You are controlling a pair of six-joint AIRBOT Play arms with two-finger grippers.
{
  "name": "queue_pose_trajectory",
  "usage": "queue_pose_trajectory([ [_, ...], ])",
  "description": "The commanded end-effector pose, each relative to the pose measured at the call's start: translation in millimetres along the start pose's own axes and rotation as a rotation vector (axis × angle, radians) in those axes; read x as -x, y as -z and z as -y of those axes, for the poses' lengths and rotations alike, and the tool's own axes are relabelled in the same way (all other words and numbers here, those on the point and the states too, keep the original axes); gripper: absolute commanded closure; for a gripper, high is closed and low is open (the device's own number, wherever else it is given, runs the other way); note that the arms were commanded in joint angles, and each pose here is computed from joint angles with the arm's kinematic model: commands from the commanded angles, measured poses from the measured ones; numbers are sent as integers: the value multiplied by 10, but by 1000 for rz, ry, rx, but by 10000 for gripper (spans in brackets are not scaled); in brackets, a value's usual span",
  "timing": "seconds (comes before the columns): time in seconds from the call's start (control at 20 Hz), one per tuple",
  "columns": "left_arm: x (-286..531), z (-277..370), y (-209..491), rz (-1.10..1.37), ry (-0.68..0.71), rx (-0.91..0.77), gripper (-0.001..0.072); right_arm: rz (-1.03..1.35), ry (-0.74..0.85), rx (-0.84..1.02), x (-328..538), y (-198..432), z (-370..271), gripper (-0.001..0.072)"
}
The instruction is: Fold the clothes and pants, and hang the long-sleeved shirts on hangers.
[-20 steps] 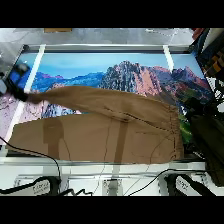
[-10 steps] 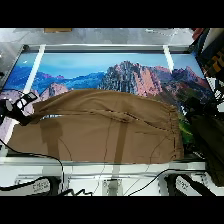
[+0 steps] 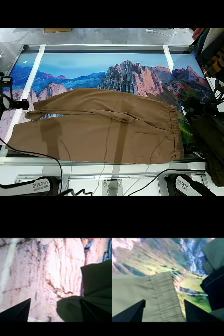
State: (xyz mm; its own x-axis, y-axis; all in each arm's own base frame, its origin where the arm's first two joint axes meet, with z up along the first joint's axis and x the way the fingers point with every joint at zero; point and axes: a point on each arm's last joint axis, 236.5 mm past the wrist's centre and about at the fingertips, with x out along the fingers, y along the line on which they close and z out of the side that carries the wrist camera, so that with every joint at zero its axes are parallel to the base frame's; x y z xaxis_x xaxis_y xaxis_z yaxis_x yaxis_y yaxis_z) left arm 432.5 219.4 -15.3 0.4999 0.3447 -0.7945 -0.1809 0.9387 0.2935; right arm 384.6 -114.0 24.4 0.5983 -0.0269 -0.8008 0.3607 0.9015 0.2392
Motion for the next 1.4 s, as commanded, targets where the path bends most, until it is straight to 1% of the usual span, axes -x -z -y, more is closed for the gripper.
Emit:
queue_pose_trajectory([
  [0.0, -149, 458, 224, -164, 201, 80, 15, 5, -35, -35, 2, -13, -82, 180],
  [0.05, -175, 549, 251, -194, 244, 70, 16, 6, -46, -46, 4, -19, -109, 180],
  [0.2, -321, 564, 264, -219, 270, 115, 16, 10, -86, -86, 10, -34, -203, 181],
  [0.3, -394, 588, 218, -203, 325, 227, 16, 12, -99, -99, 13, -41, -233, 180],
  [0.4, -467, 526, 117, -152, 351, 346, 16, 12, -99, -99, 13, -41, -233, 180],
  [0.45, -504, 485, 61, -124, 356, 394, 53, 12, -99, -99, 13, -41, -233, 180],
  [0.5, -527, 456, 2, -98, 361, 437, 218, 12, -99, -99, 13, -41, -233, 180],
  [0.55, -546, 440, -69, -69, 362, 466, 289, 12, -99, -99, 13, -41, -233, 180],
  [0.75, -705, 496, -134, -34, 341, 465, 283, 13, -108, -107, 15, -45, -253, 180],
  [0.8, -754, 534, -105, -42, 343, 463, 264, 14, -114, -114, 16, -48, -267, 181],
  [0.85, -803, 579, -72, -53, 346, 461, 166, 14, -118, -117, 17, -50, -276, 181],
  [0.9, -838, 616, -50, -60, 349, 458, 126, 14, -119, -118, 18, -51, -278, 181],
  [1.0, -896, 668, -51, -54, 347, 438, 133, 14, -119, -118, 18, -51, -278, 181],
  [1.05, -903, 694, -65, -44, 348, 399, 231, 14, -119, -118, 18, -51, -278, 181],
  [1.1, -899, 732, -81, -37, 351, 364, 403, 14, -119, -118, 18, -51, -278, 181],
  [1.15, -902, 748, -116, -22, 347, 350, 533, 15, -119, -118, 18, -51, -277, 181],
  [1.2, -908, 737, -188, 6, 334, 350, 554, 14, -118, -118, 18, -51, -277, 180],
  [1.25, -911, 736, -266, 35, 323, 353, 559, 14, -118, -118, 18, -51, -277, 181],
  [1.35, -881, 737, -405, 85, 305, 345, 692, 14, -118, -118, 18, -50, -277, 181],
])
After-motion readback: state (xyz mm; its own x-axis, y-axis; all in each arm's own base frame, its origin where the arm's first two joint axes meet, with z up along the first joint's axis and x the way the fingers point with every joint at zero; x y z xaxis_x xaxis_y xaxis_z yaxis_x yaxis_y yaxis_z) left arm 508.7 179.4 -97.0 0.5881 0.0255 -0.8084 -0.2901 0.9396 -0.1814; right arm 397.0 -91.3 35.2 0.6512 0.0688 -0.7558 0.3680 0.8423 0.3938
